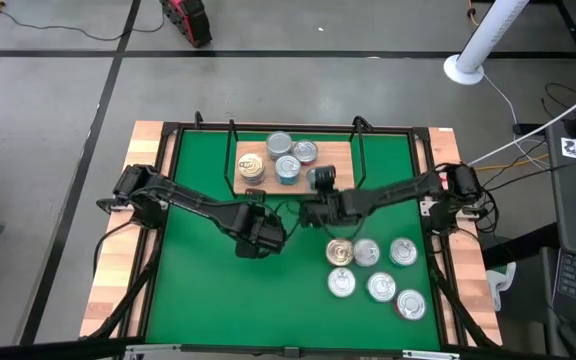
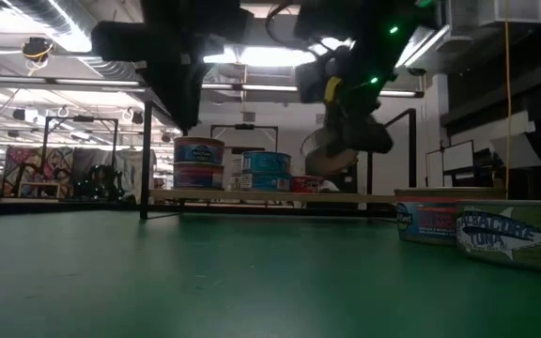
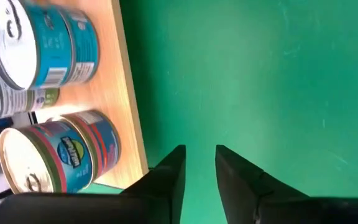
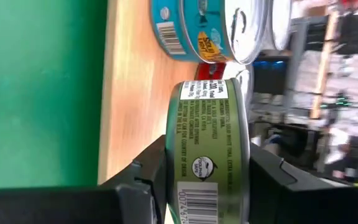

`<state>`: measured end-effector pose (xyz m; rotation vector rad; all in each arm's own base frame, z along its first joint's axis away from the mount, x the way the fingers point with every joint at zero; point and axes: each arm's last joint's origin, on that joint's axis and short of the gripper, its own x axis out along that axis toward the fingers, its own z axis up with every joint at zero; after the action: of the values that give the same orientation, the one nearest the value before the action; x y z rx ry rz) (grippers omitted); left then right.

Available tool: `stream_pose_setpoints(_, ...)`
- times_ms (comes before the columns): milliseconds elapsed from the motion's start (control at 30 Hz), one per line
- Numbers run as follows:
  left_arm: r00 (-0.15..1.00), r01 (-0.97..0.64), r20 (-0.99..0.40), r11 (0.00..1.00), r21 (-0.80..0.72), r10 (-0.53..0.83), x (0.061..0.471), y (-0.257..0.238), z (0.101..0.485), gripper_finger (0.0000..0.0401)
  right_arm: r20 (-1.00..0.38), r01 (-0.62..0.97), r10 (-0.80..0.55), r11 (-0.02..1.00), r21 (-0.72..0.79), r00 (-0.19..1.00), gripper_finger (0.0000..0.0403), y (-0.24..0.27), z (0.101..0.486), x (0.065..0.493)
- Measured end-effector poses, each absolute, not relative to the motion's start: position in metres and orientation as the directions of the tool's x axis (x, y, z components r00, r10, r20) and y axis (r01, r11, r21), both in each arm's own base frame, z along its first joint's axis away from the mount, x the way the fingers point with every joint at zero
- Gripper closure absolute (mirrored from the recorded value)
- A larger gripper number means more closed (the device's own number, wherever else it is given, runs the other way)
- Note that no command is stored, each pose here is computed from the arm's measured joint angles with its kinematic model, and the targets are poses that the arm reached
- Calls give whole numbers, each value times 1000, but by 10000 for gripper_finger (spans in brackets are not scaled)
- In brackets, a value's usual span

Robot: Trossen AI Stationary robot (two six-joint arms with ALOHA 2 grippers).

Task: Stack canned seafood by type on shelf
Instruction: Put the green tuna on the shelf

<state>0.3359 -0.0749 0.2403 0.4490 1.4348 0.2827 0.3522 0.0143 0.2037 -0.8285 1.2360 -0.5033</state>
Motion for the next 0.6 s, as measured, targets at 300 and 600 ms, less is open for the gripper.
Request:
stream_pose_setpoints(300, 132, 82, -885, 885, 459, 447, 338, -72, 240, 341, -730, -57, -636, 743, -667, 251, 255, -33, 202, 356)
stream_pose_setpoints(600, 133, 55, -885, 888, 456, 446, 338, -72, 240, 352, -790, 3, -560, 816, -578, 252, 220, -63, 201, 355)
